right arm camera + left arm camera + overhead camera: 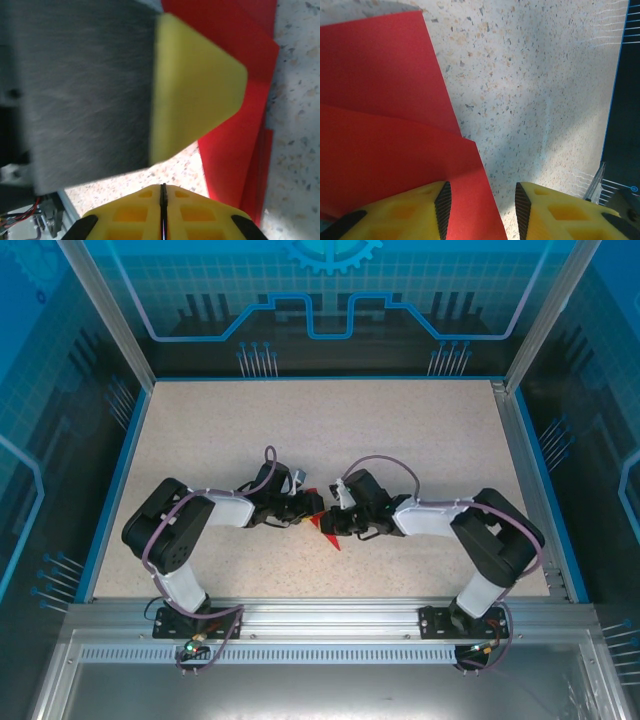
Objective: Fold a paper plane with a square sheet of paper (pick it up from the middle)
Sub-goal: Fold the wing for the fifth time at the center of the table.
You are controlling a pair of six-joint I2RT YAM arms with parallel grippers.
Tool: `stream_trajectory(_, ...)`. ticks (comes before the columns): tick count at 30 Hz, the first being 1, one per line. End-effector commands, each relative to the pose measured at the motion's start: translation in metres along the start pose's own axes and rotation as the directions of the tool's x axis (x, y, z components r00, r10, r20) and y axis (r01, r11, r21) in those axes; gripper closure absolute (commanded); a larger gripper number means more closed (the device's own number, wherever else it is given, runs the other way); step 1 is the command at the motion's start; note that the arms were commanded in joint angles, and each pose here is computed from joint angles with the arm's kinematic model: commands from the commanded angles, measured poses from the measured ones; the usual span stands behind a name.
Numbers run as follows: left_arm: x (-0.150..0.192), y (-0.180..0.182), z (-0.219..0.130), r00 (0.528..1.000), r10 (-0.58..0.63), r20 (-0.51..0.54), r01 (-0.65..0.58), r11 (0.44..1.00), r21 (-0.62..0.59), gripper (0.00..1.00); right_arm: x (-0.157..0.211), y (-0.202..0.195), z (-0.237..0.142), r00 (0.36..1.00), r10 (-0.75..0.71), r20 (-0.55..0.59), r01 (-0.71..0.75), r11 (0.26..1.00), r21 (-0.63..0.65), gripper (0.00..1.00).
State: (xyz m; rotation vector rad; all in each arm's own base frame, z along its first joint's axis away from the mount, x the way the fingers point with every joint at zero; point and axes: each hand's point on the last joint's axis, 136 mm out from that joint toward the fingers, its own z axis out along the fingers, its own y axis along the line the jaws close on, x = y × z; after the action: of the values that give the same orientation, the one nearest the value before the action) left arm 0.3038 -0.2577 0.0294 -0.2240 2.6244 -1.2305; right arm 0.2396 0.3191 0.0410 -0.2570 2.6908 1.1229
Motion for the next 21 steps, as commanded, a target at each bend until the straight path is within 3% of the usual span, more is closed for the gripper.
stream_trajectory(1, 0.005, 0.016, 0.004, 1.0, 0.0, -0.016, -0.001, 0.998, -0.067, 0.57, -0.005, -0.018, 0.01, 0.999, 0.048, 0.016, -0.049, 0.997, 0.052, 0.91)
stream_trajectory(8, 0.002, 0.009, 0.003, 1.0, 0.017, -0.013, -0.018, 0.999, -0.048, 0.56, 0.031, -0.064, 0.021, 0.989, 0.136, -0.063, -0.125, 0.979, 0.159, 0.95)
stream_trajectory(21, -0.01, -0.034, -0.027, 0.995, 0.087, 0.048, -0.088, 0.996, 0.016, 0.52, 0.043, -0.069, 0.02, 0.983, 0.161, -0.086, -0.146, 0.976, 0.163, 0.95)
